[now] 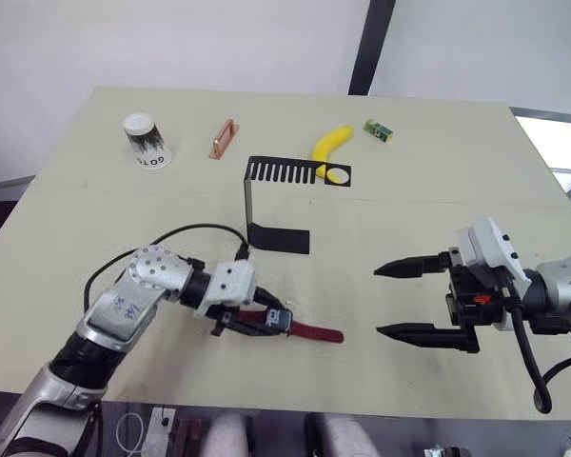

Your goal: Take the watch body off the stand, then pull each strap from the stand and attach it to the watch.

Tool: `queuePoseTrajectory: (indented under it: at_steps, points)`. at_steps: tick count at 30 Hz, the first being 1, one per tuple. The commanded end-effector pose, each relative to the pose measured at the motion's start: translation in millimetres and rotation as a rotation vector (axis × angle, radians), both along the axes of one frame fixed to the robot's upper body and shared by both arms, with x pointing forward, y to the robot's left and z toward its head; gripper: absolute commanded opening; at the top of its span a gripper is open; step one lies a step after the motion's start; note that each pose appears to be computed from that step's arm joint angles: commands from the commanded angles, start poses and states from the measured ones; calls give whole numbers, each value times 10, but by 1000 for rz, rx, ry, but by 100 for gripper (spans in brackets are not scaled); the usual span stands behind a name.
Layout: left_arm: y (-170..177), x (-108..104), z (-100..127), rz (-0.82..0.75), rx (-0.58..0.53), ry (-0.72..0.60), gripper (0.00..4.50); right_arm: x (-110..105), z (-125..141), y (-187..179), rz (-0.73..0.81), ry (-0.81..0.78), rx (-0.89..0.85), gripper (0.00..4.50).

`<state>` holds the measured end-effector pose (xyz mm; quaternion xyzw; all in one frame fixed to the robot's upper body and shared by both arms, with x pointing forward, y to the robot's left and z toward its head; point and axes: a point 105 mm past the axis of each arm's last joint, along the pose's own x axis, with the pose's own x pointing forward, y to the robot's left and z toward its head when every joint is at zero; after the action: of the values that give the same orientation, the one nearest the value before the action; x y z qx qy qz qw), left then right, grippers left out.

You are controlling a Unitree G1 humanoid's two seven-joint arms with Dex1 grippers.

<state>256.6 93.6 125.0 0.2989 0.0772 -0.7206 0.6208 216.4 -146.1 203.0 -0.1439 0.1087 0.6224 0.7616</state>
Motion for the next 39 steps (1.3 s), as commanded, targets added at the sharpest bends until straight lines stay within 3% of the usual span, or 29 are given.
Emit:
queuePoseTrajectory:
  at_steps: [1,6,11,14,17,23,30,39]
  points:
    - [-2,11,19,-10,12,-79,161,-63,12,44,34,-42,-28,449]
    - [-8,14,-30,-21,30,-129,161,-88,-10,57,43,-55,-41,449]
    - [-54,11,45,29,-38,-30,161,-85,10,64,41,-67,-43,449]
    - [-89,28,145,101,-111,128,161,-81,16,75,41,-103,-61,449]
    - [-148,94,302,204,-214,369,161,-32,27,125,21,-191,-89,449]
    - [-281,261,482,360,-351,781,161,193,-18,235,-129,-306,-164,449]
    - [-464,364,558,419,-440,970,161,363,-125,375,-296,-307,-212,449]
    - [-569,408,521,450,-468,1019,161,509,-188,469,-380,-403,-259,449]
